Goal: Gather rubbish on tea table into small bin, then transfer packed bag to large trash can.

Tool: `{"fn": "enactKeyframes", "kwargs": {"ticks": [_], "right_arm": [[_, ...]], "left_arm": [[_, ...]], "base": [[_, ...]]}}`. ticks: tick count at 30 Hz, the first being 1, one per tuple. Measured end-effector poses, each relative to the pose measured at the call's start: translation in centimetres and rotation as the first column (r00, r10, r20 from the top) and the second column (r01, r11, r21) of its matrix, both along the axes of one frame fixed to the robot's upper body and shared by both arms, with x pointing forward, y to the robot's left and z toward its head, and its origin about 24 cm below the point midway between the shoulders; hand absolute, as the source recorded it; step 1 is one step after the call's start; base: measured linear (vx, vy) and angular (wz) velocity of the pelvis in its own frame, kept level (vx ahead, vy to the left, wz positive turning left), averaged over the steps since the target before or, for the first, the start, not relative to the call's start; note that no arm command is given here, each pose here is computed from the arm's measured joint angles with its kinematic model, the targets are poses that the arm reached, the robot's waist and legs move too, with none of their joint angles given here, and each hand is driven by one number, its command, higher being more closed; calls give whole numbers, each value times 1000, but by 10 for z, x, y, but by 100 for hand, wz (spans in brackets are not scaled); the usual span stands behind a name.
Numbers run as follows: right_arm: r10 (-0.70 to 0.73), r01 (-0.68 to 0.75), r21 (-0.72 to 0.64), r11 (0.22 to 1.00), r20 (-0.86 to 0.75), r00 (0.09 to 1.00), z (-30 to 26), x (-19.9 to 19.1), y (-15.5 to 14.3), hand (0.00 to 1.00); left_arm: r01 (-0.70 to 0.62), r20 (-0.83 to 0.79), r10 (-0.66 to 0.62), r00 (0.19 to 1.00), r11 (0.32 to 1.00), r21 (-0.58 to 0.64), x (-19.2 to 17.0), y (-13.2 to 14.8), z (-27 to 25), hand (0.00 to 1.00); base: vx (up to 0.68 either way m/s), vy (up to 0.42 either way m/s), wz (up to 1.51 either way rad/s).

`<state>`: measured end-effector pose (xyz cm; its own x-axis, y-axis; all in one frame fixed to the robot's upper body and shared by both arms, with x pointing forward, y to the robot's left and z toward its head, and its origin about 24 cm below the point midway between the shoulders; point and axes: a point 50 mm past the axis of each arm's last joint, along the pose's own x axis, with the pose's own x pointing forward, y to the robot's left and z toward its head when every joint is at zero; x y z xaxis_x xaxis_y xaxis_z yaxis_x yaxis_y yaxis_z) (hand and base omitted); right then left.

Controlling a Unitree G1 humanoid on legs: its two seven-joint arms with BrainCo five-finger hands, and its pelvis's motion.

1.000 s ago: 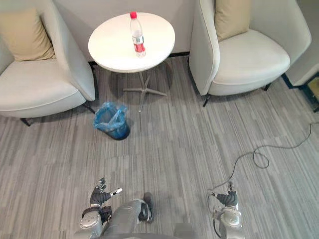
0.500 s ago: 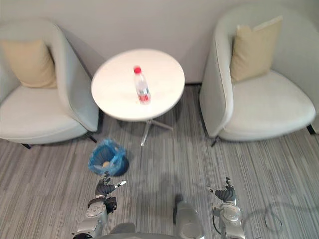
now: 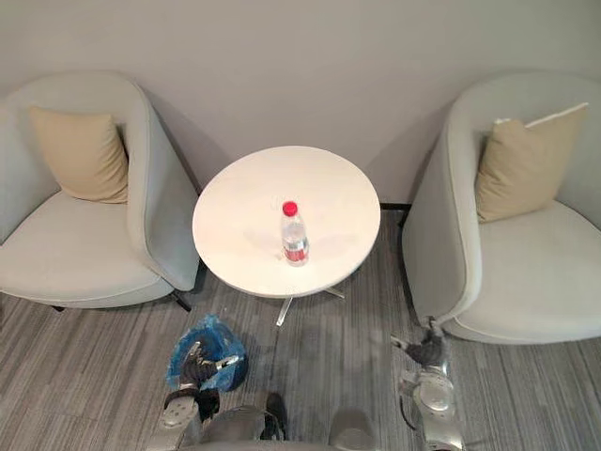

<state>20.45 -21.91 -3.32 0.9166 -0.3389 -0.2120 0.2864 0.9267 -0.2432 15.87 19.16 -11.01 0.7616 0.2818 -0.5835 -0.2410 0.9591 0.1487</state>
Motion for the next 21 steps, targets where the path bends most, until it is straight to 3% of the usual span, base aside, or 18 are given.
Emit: {"fn": "enactKeyframes", "kwargs": {"ticks": [9,21], "right_arm": [[244,-226,-204,952,66,968,26,15,16,0],[322,-295,-227,928,94,942,33,36,35,0]], "left_arm": [[22,-20,-22,1000,1000,10,-10,-4,-4,0],[51,-76,-52,996,999,-8,-24,-9,-13,0]], "base": [[248,-141,34],[27,6,37]]}}
